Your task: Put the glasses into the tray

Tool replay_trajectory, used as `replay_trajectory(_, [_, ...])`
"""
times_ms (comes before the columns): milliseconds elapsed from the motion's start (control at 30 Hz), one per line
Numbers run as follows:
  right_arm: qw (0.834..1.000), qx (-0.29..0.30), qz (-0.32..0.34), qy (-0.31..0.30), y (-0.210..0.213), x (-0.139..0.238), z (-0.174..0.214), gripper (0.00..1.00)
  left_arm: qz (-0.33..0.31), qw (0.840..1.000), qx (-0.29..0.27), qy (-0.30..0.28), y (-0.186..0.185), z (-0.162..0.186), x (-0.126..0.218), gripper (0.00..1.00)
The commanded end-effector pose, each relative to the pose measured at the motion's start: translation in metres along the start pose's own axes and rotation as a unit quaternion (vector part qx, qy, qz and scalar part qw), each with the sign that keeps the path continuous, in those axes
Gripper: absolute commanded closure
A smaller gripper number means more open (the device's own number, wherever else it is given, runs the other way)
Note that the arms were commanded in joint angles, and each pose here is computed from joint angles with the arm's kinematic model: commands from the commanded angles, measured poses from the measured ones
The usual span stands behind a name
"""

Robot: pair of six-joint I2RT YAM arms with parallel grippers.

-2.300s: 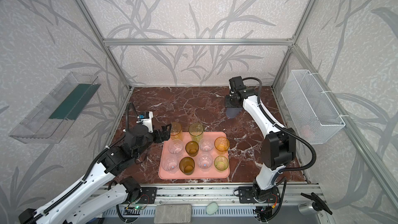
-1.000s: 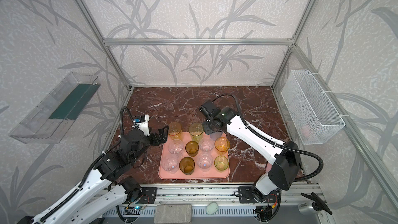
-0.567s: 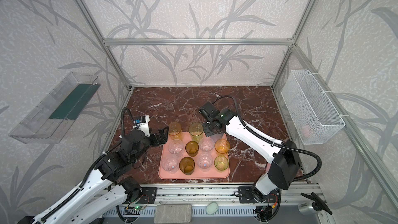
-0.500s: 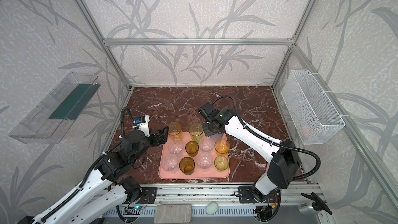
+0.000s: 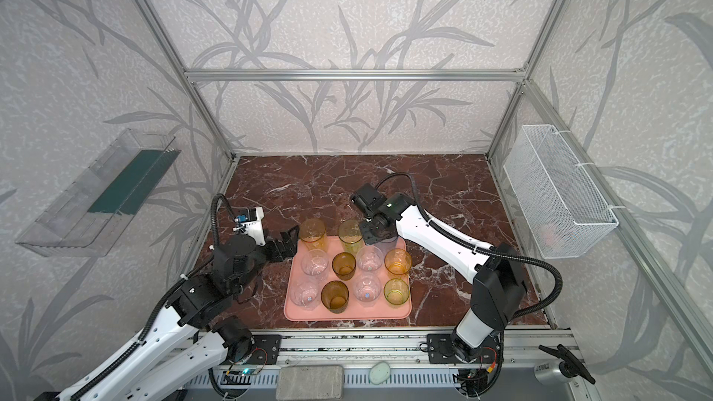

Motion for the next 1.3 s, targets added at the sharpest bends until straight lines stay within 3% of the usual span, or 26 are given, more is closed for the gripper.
replay_trajectory(0, [1.0, -0.004, -0.007, -0.014, 0.004, 0.008, -0.009, 0.63, -0.018, 1.0, -0.004, 0.0, 0.006, 0.004, -0.002, 0.01])
replay_trajectory(133, [0.999, -0.01, -0.005, -0.038, 0.001, 0.023, -0.015, 0.23, -0.021, 1.0, -0.012, -0.001, 0.007, 0.004, -0.002, 0.01])
replay_trajectory(267, [0.996, -0.018, 0.014, -0.09, -0.008, 0.046, -0.026, 0.0, -0.051, 0.998, -0.017, -0.012, 0.014, 0.001, -0.003, 0.01])
replay_trajectory(500, [0.969, -0.047, 0.088, -0.225, -0.055, 0.079, -0.051, 0.01, -0.195, 0.976, -0.071, -0.062, 0.047, -0.016, -0.017, 0.01])
replay_trajectory(700, [0.911, -0.126, 0.125, -0.372, -0.125, 0.082, -0.053, 0.01, -0.28, 0.953, -0.042, -0.104, 0.097, -0.019, -0.033, 0.01])
replay_trajectory(867, [0.888, -0.147, 0.154, -0.407, -0.173, 0.067, -0.037, 0.01, -0.366, 0.918, -0.059, -0.144, 0.135, -0.015, -0.029, 0.01])
replay_trajectory(1000, [0.868, -0.143, 0.218, -0.422, -0.201, 0.053, -0.019, 0.01, -0.389, 0.904, -0.079, -0.158, 0.155, -0.001, -0.034, 0.01])
replay_trajectory(1167, [0.834, -0.141, 0.274, -0.458, -0.227, 0.037, 0.016, 0.01, -0.425, 0.889, -0.049, -0.166, 0.177, 0.013, -0.036, 0.01])
replay_trajectory(1267, [0.833, -0.176, 0.277, -0.446, -0.246, 0.024, 0.036, 0.01, -0.427, 0.889, -0.051, -0.159, 0.181, 0.02, -0.043, 0.01])
Point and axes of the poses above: each gripper's point midway between its finger pads, its own x axis back along the fingers, its own y axis along the line the jaws close on, z = x × y, the point moved 4 cm from there along x, back along the fingers, and after that the axes turned 3 degrees about -x, right-handed, at the moved point
